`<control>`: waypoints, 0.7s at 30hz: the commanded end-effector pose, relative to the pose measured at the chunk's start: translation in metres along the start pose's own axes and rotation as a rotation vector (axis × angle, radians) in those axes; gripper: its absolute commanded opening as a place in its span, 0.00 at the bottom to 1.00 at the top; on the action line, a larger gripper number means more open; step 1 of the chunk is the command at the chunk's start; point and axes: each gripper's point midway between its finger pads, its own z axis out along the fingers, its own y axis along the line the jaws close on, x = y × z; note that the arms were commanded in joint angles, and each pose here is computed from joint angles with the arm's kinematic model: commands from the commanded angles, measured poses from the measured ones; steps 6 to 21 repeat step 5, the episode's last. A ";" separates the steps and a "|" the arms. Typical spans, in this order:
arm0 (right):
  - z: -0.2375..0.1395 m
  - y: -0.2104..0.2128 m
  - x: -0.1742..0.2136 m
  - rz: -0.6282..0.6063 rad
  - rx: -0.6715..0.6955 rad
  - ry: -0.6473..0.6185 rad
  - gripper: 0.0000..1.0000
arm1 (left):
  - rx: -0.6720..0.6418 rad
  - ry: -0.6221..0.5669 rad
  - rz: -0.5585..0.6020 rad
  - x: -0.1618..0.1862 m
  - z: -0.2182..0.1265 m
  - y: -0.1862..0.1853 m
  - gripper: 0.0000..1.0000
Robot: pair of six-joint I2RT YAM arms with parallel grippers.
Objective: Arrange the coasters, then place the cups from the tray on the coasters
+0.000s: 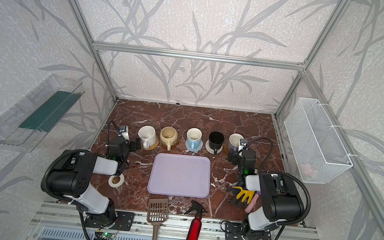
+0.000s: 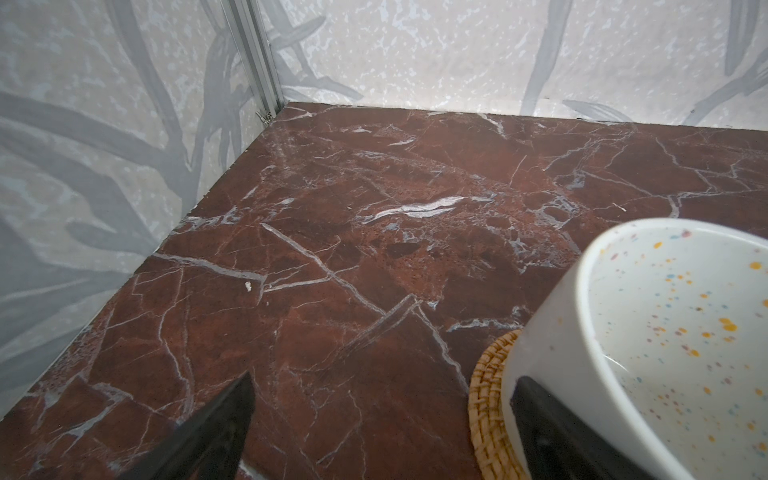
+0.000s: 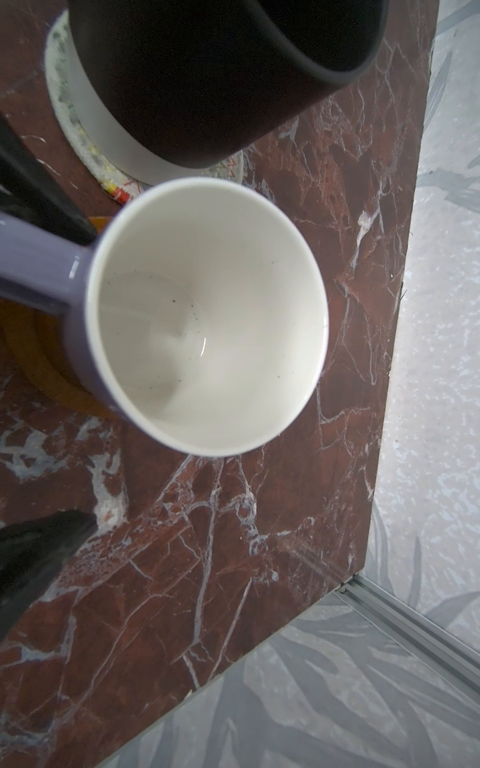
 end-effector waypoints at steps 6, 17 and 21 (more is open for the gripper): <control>0.000 0.000 -0.020 0.002 -0.006 -0.048 0.99 | 0.003 -0.043 -0.004 -0.015 -0.001 0.000 0.99; 0.000 0.000 -0.020 0.002 -0.006 -0.048 0.99 | 0.003 -0.043 -0.004 -0.015 -0.001 0.000 0.99; 0.000 0.000 -0.020 0.002 -0.006 -0.048 0.99 | 0.003 -0.043 -0.004 -0.015 -0.001 0.000 0.99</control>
